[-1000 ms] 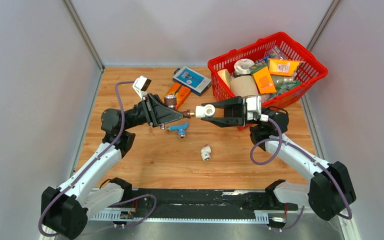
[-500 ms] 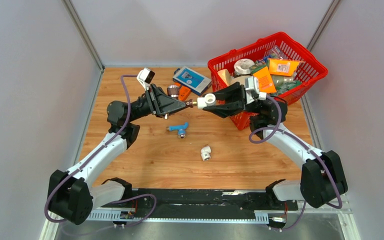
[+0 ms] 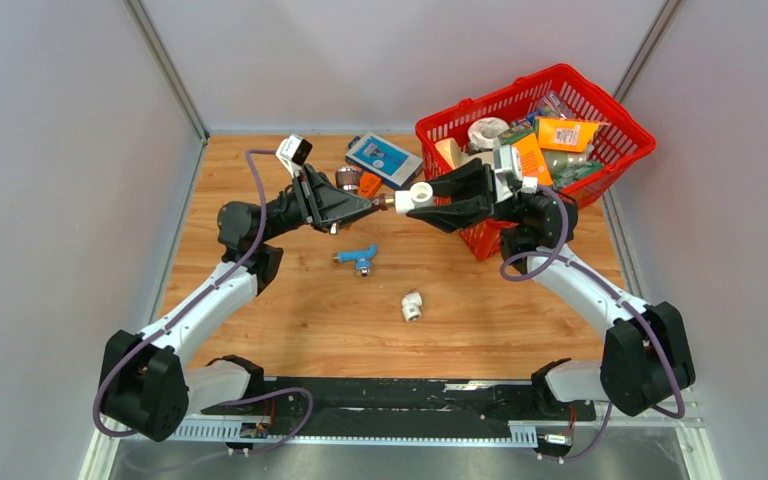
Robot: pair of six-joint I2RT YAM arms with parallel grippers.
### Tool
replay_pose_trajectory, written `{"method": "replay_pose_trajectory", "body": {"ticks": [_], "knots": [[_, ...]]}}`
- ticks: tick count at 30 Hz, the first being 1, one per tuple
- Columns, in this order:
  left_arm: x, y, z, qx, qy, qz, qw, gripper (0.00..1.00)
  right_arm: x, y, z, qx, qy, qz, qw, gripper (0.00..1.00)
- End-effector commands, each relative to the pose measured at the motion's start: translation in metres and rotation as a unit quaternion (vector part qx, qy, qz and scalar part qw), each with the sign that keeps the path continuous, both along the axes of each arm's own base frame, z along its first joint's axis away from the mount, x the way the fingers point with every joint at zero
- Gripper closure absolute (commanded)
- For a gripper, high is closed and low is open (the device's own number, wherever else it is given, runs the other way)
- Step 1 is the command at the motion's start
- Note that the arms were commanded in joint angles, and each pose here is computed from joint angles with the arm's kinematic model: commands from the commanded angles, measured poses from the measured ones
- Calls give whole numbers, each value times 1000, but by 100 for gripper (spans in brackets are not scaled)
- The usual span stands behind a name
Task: Install the water faucets
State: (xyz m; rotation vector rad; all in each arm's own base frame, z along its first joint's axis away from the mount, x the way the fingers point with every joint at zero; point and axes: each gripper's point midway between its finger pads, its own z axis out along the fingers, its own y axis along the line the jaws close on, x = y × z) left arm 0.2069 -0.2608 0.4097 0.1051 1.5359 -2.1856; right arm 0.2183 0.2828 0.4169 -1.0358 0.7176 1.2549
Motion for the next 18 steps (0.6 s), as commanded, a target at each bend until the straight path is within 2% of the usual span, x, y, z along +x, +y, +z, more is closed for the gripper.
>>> {"method": "replay_pose_trajectory", "body": {"ticks": [1,10,18], "knots": [[-11,4,28,-24,-46,4,999,100,-47,-23,57,99,-180,4,979,100],[-23,-8,30,-13,-57,-21,998,100,-52,-22,58,92,-191,14,977,100],[-20,-9,24,-9,-47,-13,999,100,-59,-26,66,106,-196,13,975,100]]}}
